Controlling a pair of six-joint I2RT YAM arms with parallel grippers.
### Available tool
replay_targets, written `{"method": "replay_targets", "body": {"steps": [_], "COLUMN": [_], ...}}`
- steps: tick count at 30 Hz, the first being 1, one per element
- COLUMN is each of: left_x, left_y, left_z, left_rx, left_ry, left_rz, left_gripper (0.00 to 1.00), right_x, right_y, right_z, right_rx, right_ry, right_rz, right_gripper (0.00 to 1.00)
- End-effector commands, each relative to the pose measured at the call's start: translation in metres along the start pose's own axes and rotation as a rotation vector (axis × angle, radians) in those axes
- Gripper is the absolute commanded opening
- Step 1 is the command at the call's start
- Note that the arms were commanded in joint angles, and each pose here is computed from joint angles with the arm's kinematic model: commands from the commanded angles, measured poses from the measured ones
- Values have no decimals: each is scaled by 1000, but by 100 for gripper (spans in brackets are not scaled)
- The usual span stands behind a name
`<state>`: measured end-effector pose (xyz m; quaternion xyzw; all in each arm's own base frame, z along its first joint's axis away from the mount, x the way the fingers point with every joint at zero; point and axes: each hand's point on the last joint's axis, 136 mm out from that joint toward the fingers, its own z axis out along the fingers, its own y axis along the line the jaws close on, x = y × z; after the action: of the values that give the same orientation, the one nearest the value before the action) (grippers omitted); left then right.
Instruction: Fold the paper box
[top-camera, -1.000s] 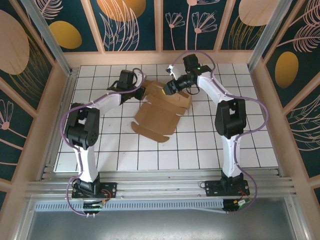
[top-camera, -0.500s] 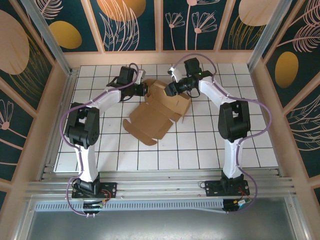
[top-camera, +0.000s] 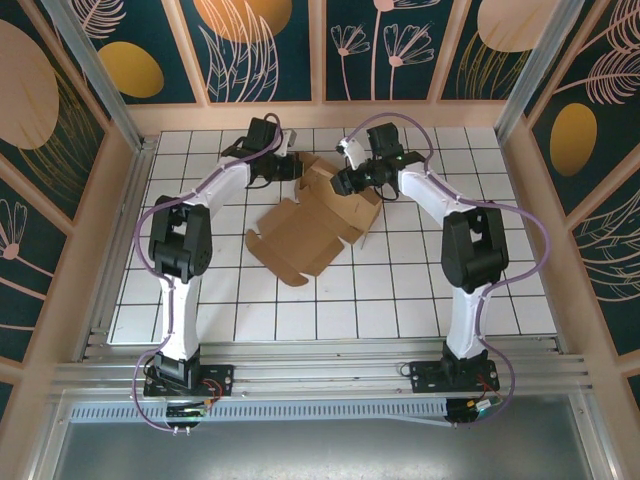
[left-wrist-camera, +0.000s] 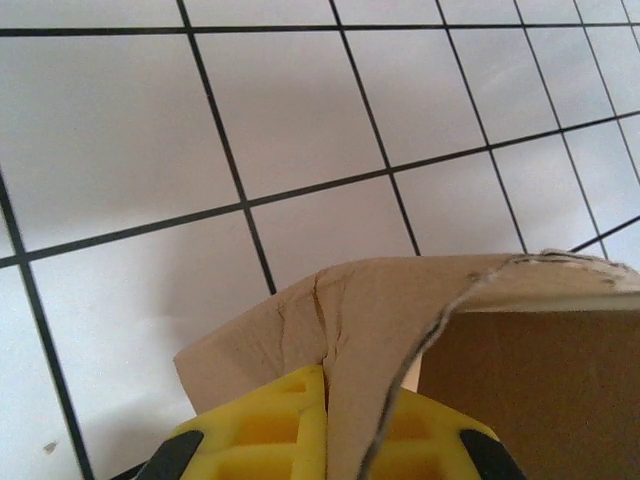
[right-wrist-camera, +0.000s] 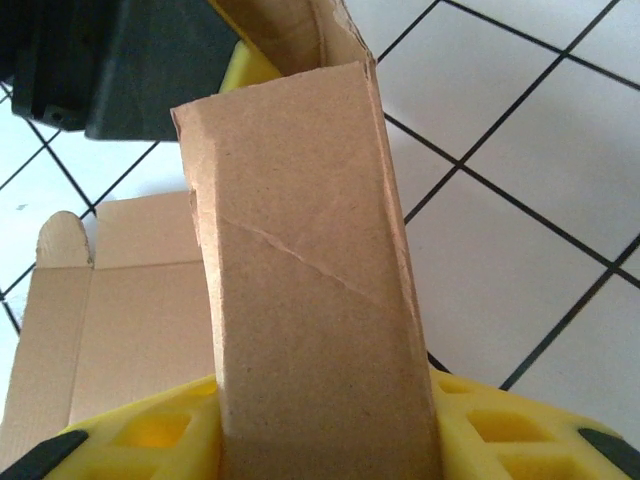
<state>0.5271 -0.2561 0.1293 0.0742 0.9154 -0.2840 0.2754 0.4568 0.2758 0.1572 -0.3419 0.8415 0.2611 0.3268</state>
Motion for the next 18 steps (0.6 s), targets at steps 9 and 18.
{"method": "replay_targets", "body": {"steps": [9, 18], "left_x": [38, 81], "left_y": [-25, -27], "left_z": [-6, 2], "left_rx": [170, 264], "left_ry": [98, 157], "left_rz": [-90, -102], "left_gripper": [6, 12], "right_x": [-11, -15], "right_y": [-5, -5], "right_z": [-12, -19], "right_rx": [97, 177], "right_ry": [-62, -101], "right_rz": [1, -40], "right_gripper": [44, 45]}}
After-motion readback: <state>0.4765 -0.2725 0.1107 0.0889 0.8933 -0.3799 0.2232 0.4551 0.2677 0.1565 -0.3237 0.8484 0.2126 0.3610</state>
